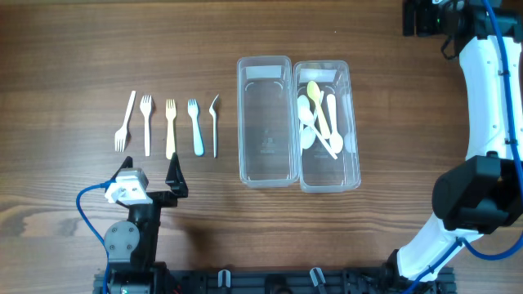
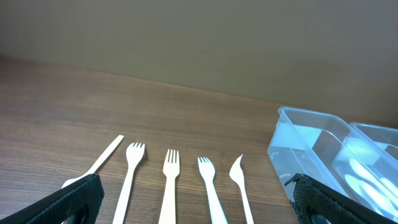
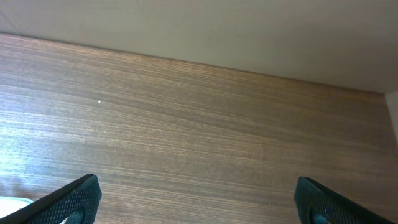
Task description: Pack container
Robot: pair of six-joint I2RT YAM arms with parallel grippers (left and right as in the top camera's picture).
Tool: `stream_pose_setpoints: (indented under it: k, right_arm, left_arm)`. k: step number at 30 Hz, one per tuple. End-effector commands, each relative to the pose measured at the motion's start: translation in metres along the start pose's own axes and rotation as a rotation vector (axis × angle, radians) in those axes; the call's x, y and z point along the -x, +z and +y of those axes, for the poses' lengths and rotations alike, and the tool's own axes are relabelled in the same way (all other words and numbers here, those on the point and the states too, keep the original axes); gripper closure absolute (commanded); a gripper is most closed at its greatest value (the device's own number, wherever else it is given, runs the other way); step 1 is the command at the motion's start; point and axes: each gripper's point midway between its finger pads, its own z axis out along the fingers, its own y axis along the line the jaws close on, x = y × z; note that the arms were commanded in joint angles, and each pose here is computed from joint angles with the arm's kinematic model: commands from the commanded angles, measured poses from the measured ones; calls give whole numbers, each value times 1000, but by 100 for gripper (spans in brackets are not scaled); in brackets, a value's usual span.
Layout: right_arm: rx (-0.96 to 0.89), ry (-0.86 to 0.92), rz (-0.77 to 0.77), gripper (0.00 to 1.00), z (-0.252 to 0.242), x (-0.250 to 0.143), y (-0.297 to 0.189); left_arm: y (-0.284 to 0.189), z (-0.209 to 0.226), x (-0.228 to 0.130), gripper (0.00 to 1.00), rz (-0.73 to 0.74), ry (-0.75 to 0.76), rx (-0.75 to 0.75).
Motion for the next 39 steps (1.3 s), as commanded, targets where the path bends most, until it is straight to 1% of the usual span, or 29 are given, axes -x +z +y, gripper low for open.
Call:
stream_pose_setpoints:
  k: [1,5,9,11,16,20,23,27,29,32,37,39]
  right_arm:
    - [-10,-11,7,0,0,-2,1]
    - [-10,-11,7,0,0,-2,1]
    - [-10,-11,7,0,0,-2,1]
    - [-10,-11,7,0,0,-2,1]
    - [-10,-11,7,0,0,-2,1]
    - [-10,-11,7,0,0,-2,2]
    - [-10,-11,7,0,0,-2,1]
    - [-10,-11,7,0,0,-2,1]
    - [-10,-11,7,0,0,-2,1]
    - [-10,-11,7,0,0,-2,1]
    - [-10,-11,7,0,0,-2,1]
    - [-10,-11,7,0,0,-2,1]
  left_arm:
    - [0,0,3,0,-19,-2,-3]
    - [-1,-3,16,0,-73,-15,-11]
    - [-4,-3,41,0,-157,-118,-12]
    - [-6,-3,53,0,-174,-149,0]
    - [-6,-3,93,0,-182,-151,45]
    - [13,-10,142,0,-152,-139,66]
    - [41,-17,173,0,-87,-108,83]
    - [95,-21,194,0,57,-77,119]
    - [124,-20,191,0,139,-73,139]
    - [165,-14,164,0,264,-67,169]
    - [207,0,93,0,432,-64,205]
    - [217,-3,68,0,488,-72,175]
